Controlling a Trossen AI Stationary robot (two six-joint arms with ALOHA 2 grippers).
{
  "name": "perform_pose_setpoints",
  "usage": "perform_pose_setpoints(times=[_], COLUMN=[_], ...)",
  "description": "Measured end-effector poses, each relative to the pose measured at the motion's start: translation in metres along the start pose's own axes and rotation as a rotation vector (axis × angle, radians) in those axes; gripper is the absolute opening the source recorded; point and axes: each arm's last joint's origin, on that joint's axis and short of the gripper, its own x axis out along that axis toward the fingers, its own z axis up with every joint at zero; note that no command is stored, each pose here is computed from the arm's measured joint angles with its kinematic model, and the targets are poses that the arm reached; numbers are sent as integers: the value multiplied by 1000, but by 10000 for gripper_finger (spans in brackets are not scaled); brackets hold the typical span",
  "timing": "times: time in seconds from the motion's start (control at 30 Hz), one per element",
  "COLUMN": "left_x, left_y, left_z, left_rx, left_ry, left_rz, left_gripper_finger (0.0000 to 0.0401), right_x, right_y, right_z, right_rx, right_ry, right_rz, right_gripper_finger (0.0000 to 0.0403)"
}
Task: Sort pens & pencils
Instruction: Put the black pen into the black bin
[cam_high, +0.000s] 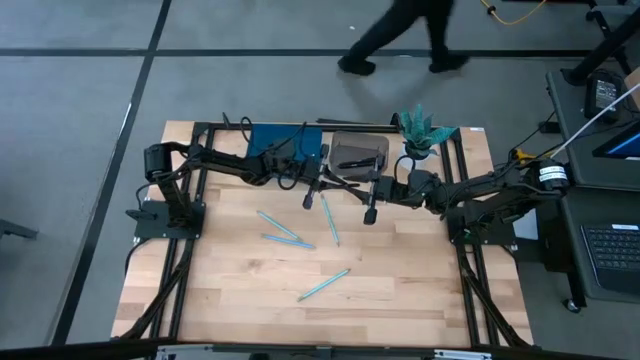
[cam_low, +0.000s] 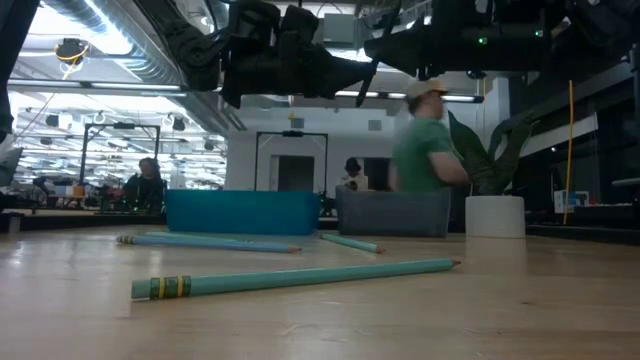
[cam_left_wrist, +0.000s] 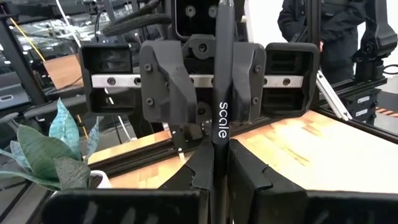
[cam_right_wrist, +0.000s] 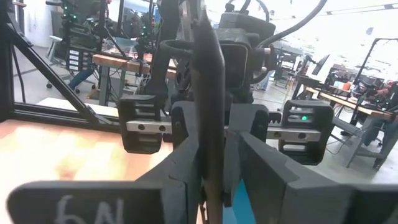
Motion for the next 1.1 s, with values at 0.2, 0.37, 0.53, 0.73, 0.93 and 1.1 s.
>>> perform_pose_setpoints(times=[0.2, 0.37, 0.53, 0.73, 0.93, 1.1], left_x=[-2, -2, -2, 0, 3, 0], left_y=[3, 3, 3, -1, -5, -1], left_z=[-1, -2, -2, -2, -1, 0], left_rx=[-3, -6, -8, -15, -14, -17], left_ry=[4, 6, 11, 17, 26, 35], left_rz=[-2, -10, -11, 12, 40, 54], left_gripper_finger=[17, 17, 17, 54, 130, 138], right_x=[0, 0, 0, 0, 0, -1], right_y=[0, 0, 0, 0, 0, 0], right_z=[0, 0, -1, -1, -2, -1], right_rx=[-13, -32, -46, -49, -52, -54], right_ry=[1, 6, 9, 17, 21, 26], right_rz=[-6, -2, -1, -1, -6, -4], right_gripper_finger=[94, 37, 35, 35, 35, 35])
